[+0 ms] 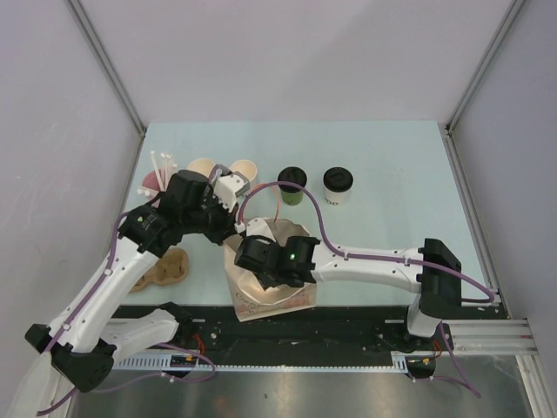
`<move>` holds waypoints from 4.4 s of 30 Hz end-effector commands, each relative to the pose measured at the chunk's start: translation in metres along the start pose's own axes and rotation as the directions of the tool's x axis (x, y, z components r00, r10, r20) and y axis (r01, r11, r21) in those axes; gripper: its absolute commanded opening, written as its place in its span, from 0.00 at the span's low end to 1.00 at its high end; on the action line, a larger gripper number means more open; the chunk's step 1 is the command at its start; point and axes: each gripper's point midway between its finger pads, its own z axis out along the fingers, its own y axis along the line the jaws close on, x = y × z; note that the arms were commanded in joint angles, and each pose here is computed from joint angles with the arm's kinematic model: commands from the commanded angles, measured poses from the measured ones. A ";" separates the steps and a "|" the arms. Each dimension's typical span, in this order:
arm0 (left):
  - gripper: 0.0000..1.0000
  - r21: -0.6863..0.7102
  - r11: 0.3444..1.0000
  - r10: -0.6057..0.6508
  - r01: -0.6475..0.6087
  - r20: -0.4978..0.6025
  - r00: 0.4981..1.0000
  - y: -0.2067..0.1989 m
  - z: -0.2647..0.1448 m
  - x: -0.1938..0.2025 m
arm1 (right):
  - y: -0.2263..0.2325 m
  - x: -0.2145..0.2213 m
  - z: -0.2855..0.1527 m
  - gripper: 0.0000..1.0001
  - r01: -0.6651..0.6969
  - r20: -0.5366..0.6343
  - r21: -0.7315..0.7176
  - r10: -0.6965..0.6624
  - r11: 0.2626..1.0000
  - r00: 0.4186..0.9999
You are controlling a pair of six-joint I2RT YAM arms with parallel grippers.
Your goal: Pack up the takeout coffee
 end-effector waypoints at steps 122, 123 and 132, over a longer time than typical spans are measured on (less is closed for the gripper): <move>0.00 0.129 0.966 0.222 -0.224 0.029 0.975 -0.030 0.004 0.003 | -0.005 -0.116 -0.170 1.00 0.015 0.509 -0.434 0.231 0.901 0.829; 0.00 0.121 0.966 0.224 -0.227 0.036 0.974 -0.029 0.001 0.001 | -0.007 -0.117 -0.173 1.00 0.020 0.517 -0.431 0.228 0.902 0.825; 0.11 0.107 0.958 0.256 -0.265 0.092 0.962 -0.030 -0.010 -0.014 | -0.056 -0.123 -0.219 1.00 0.034 0.633 -0.360 0.217 0.932 0.743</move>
